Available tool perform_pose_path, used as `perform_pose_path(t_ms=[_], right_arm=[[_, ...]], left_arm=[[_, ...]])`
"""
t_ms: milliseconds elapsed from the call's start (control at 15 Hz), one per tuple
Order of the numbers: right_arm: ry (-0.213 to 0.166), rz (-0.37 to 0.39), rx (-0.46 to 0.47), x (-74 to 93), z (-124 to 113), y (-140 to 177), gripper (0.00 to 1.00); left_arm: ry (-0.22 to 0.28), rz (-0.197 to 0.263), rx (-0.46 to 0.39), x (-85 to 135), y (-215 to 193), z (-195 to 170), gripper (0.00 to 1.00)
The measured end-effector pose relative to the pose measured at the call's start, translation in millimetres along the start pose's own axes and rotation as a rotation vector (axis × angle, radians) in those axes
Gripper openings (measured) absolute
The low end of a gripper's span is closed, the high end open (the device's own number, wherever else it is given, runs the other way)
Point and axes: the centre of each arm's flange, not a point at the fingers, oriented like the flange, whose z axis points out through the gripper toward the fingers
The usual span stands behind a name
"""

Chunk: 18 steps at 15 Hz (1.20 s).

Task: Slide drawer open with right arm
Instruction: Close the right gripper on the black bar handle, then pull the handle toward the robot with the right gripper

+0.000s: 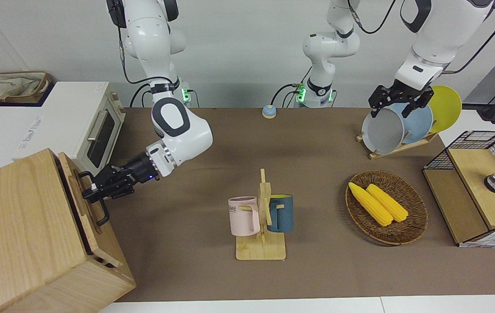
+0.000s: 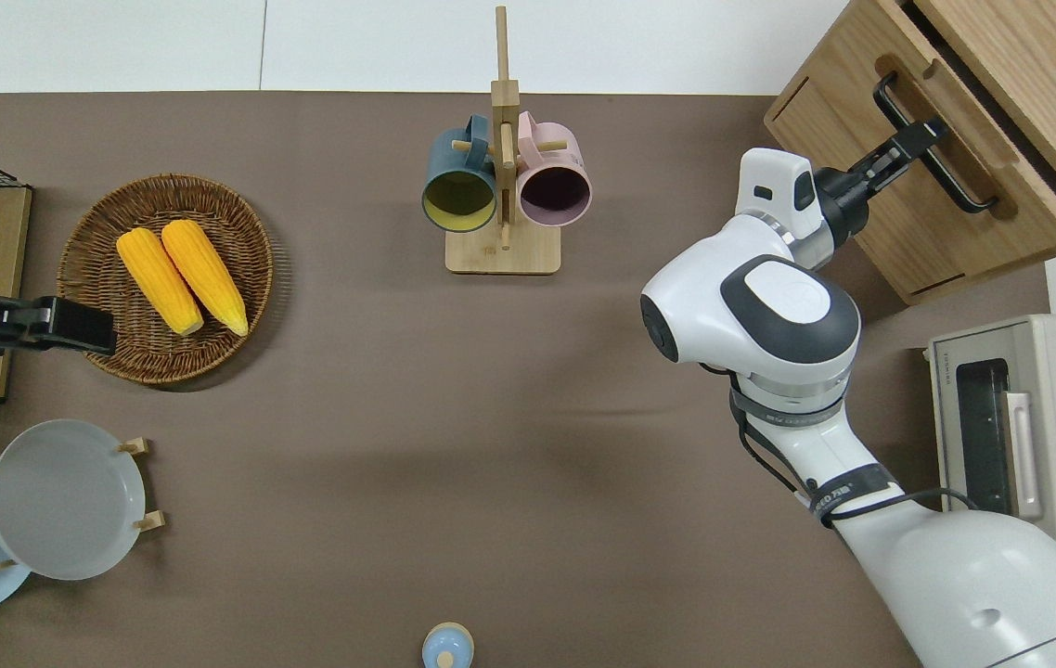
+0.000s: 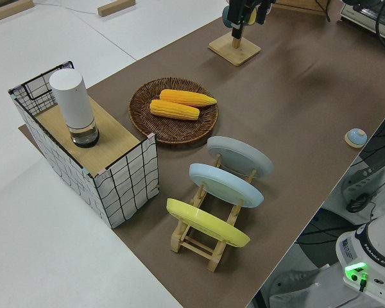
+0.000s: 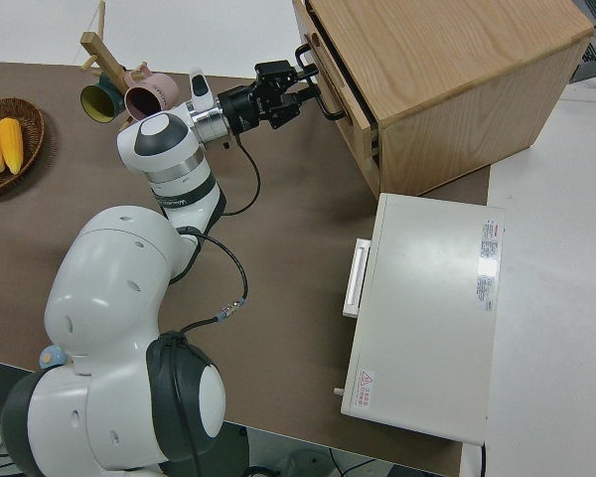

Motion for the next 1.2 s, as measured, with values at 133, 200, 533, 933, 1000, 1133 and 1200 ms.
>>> perform_pose_path(t_ms=[133,200,533,933,1000,1133,1200], right_arm=[[0.000,-0.001,0.000,0.1,0.1,-0.9,0.44],[-0.001,-0.002,0.000,0.0,0.4,-0.9,0.34],[-0.002,0.020,-0.003,0.4,1.5,2.5,0.18],[-0.017,0.019,-0.010,5.0,-20.7,-0.4,0.18],[-0.022,0.022,-0.007,7.0,-30.2,-0.8,0.18],[-0.036,0.024,-0.006,10.5,-50.1,-2.0,0.18],[-0.040,0.024,-0.006,12.3,-61.6,-3.0,0.18]], left_arm=[[0.000,0.000,0.000,0.0,0.0,0.0,1.00],[0.000,0.000,0.000,0.0,0.0,0.0,1.00],[0.000,0.000,0.000,0.0,0.0,0.0,1.00],[0.000,0.000,0.000,0.0,0.0,0.0,1.00],[0.000,0.000,0.000,0.0,0.0,0.0,1.00],[0.000,0.000,0.000,0.0,0.0,0.0,1.00],[0.000,0.000,0.000,0.0,0.0,0.0,1.00]])
